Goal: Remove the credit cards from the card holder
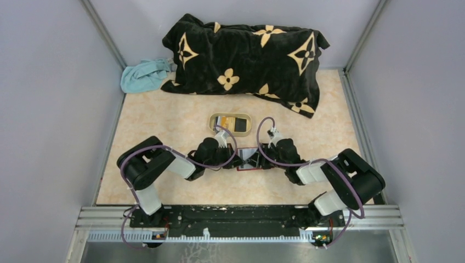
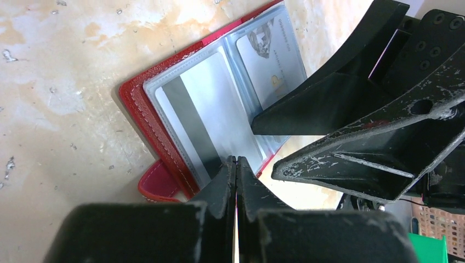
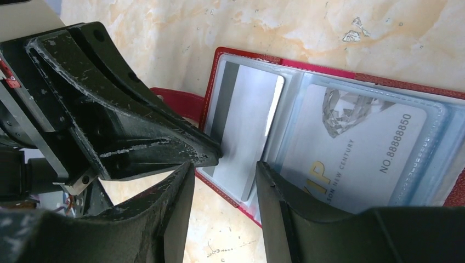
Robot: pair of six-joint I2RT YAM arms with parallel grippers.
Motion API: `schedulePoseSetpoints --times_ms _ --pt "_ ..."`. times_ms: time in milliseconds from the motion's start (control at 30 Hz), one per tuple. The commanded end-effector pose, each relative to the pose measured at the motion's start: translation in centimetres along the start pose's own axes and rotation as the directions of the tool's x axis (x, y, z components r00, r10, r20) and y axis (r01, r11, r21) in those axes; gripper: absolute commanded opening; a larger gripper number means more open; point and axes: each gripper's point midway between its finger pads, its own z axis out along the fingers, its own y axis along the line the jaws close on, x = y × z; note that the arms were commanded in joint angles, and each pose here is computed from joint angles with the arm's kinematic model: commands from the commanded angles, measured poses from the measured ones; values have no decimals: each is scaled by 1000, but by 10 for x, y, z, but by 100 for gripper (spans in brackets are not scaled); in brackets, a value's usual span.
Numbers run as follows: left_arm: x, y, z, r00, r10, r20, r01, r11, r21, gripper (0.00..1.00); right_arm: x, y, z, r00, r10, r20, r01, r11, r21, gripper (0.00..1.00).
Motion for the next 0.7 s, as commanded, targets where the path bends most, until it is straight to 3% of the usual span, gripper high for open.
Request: schedulePoseSetpoints --times_ms 0,400,667 --pt "20 33 -2 999 7 -34 -10 995 -99 0 15 -7 -1 998 30 -49 -30 1000 -3 47" --pt "25 35 -7 999 -3 -35 0 995 -97 0 -3 32 -4 991 135 8 -127 954 -271 46" --pt "13 21 -23 1000 19 0 -19 996 -83 0 1 -3 3 998 69 1 -69 994 -80 45"
